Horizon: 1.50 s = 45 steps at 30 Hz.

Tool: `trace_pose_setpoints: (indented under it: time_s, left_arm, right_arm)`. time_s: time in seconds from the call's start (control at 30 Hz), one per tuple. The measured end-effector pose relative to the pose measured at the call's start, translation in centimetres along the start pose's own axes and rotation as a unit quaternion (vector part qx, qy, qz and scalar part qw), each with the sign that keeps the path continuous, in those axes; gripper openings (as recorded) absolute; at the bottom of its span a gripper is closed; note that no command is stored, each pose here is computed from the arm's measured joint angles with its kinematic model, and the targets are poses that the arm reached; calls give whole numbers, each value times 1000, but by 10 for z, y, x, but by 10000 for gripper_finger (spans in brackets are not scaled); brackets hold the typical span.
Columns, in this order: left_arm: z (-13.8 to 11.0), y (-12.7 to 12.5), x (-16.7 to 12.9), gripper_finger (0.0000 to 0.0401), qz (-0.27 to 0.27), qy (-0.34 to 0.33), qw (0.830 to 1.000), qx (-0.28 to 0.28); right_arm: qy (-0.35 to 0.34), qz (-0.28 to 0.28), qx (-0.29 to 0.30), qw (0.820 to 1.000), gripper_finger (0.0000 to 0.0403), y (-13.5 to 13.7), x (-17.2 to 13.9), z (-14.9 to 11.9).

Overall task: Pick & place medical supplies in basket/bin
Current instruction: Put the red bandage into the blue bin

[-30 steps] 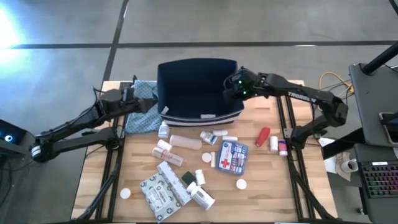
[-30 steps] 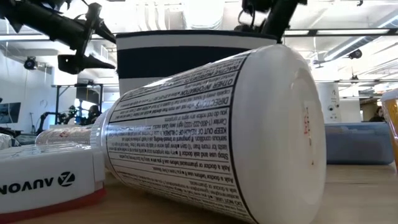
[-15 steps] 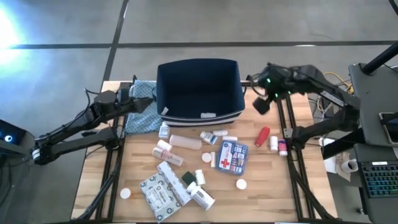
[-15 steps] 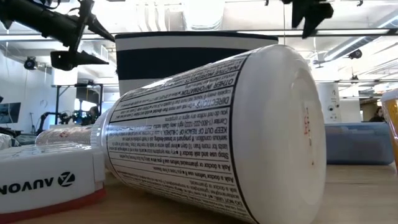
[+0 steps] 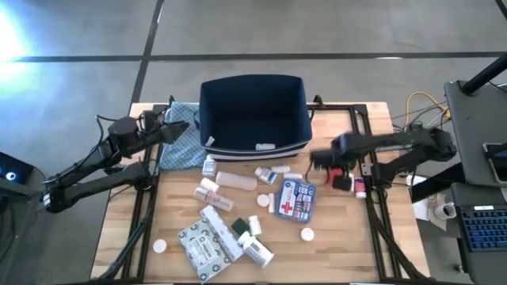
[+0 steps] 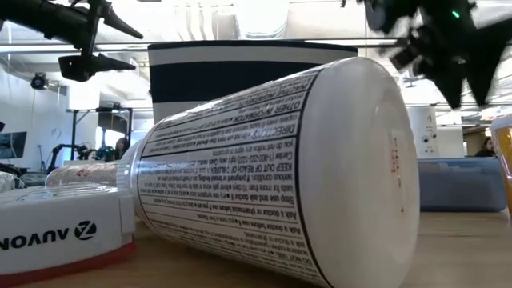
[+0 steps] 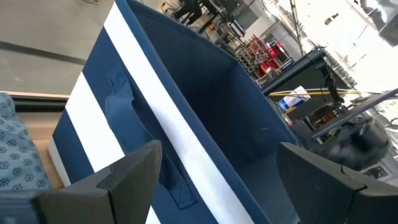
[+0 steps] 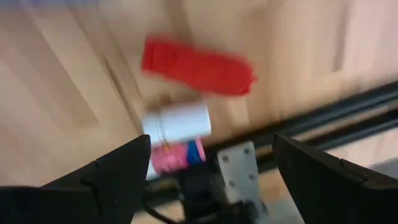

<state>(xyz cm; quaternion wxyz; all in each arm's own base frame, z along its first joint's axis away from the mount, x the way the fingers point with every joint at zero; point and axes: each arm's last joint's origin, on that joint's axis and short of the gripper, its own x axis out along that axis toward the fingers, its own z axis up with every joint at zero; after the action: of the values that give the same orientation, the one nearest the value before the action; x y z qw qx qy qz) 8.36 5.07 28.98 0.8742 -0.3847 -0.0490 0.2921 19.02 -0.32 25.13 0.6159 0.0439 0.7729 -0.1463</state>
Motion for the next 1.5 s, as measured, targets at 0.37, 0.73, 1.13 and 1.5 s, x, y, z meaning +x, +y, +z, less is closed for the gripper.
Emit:
trace_pose_setpoints:
  time_s: [0.37,0.73,1.13,1.5]
  left_arm:
    - [0,0,0,296,-2,3,1000,-13]
    - [0,0,1,296,-2,4,1000,-13]
    - [0,0,1,296,-1,3,1000,-13]
    - [0,0,1,296,-1,4,1000,-13]
  right_arm:
    - [-27,-67,-137,988,327,19,46,15]
    - [-37,-62,-206,976,327,27,75,26]
    - [85,-84,-225,967,326,39,118,47]
    - [59,-82,-143,985,231,39,111,54]
